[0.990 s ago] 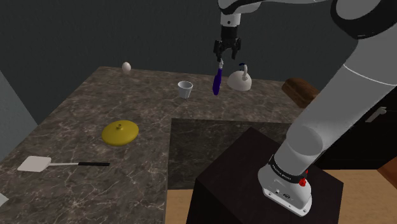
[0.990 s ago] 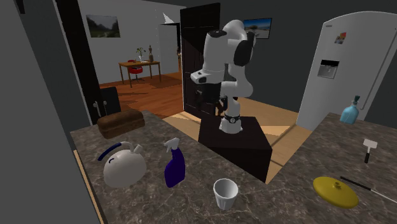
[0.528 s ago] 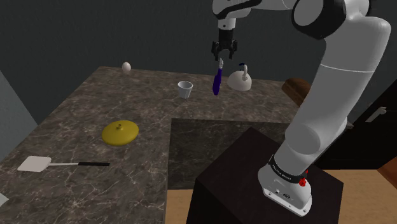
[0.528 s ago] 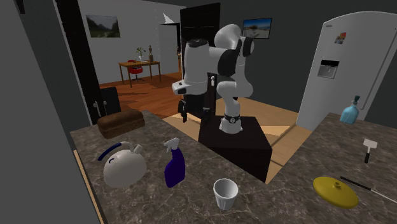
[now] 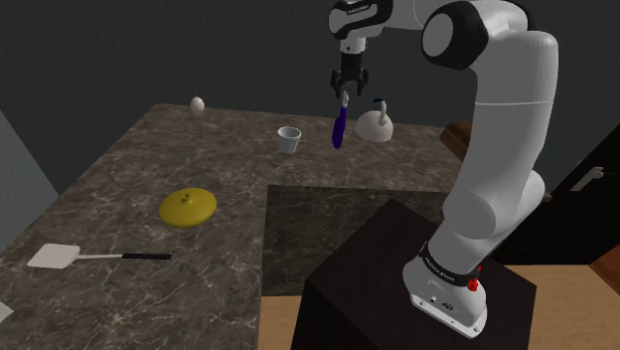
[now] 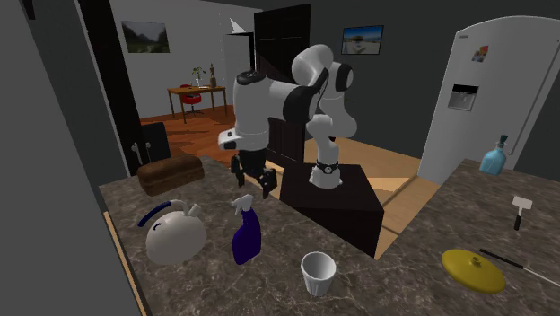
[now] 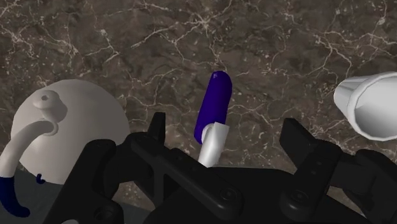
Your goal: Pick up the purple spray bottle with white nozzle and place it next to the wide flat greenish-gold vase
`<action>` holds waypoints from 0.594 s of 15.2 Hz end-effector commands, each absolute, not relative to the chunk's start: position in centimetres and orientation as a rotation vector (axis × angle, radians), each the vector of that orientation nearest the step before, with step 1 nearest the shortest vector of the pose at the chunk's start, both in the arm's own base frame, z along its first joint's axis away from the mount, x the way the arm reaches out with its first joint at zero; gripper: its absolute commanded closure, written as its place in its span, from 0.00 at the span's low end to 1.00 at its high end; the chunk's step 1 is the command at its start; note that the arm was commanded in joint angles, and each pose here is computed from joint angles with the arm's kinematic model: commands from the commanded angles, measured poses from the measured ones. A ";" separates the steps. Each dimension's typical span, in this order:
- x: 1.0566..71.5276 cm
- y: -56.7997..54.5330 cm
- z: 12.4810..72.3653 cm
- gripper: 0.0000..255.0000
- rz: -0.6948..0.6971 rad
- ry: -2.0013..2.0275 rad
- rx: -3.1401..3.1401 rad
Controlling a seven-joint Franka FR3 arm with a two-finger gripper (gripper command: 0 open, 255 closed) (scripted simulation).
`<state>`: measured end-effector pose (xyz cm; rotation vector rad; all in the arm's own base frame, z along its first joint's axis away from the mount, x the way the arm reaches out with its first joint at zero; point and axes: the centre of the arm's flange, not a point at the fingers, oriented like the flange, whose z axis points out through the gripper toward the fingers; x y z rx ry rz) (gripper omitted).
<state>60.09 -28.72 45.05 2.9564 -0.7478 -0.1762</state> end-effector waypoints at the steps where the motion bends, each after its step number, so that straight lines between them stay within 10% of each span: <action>1: 60.2 -29.0 44.1 0.00 -0.175 -0.749 2.956; 9: 59.9 -29.1 42.2 0.00 -0.175 -0.749 2.956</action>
